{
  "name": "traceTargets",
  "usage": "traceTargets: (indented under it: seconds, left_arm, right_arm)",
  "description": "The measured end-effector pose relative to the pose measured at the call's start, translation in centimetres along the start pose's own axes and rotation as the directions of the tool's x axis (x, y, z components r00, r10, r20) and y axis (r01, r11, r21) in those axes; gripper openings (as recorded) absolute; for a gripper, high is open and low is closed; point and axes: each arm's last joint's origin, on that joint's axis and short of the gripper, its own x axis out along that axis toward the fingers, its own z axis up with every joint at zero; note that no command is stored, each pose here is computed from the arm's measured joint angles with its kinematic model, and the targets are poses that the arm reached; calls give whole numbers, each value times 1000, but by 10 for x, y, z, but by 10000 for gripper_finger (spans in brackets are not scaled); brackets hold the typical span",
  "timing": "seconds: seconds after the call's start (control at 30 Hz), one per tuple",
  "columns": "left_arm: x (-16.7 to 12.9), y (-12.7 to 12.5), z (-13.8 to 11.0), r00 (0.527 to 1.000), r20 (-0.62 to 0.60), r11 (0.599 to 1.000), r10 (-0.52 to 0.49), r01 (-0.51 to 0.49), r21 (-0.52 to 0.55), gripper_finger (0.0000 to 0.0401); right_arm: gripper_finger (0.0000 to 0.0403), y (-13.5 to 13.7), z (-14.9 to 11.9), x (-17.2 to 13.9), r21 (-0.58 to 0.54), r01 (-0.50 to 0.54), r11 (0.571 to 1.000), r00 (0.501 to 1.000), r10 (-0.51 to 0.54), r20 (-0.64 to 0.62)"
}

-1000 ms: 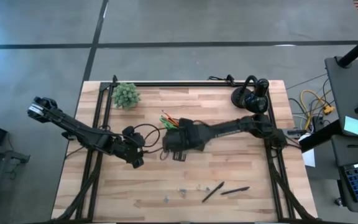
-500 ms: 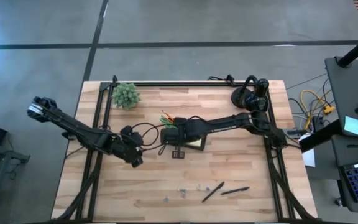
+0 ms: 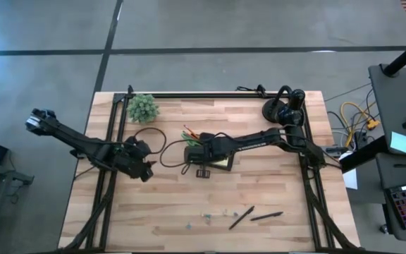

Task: Pick and place office supplies into organizer
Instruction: Put the blue eraser into the black desk organizer, then put the right blue binder clip into the black desk organizer

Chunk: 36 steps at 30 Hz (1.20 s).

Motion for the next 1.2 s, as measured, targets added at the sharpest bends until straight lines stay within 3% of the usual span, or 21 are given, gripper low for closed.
traceTargets:
  seconds: [0.33, 0.73, 1.0, 1.2]
  left_arm:
    - [-3, 2, 1, 1000, 28, 1000, 1, -1, -11, 199]
    - [-3, 1, 1, 1000, 4, 999, -15, 16, -31, 199]
    - [-4, 0, 1, 999, -14, 999, -38, 37, -34, 199]
    - [-4, 0, 1, 999, -14, 999, -39, 39, -35, 199]
  right_arm:
    - [23, -1, -2, 3, 73, -46, 996, 999, 47, -12]
    - [149, -3, -2, -1, 103, -38, 994, 999, 39, -9]
    - [176, -1, -6, -59, 226, -61, 972, 998, 65, -10]
    - [167, 42, -29, -100, 182, -179, 967, 977, 197, -85]
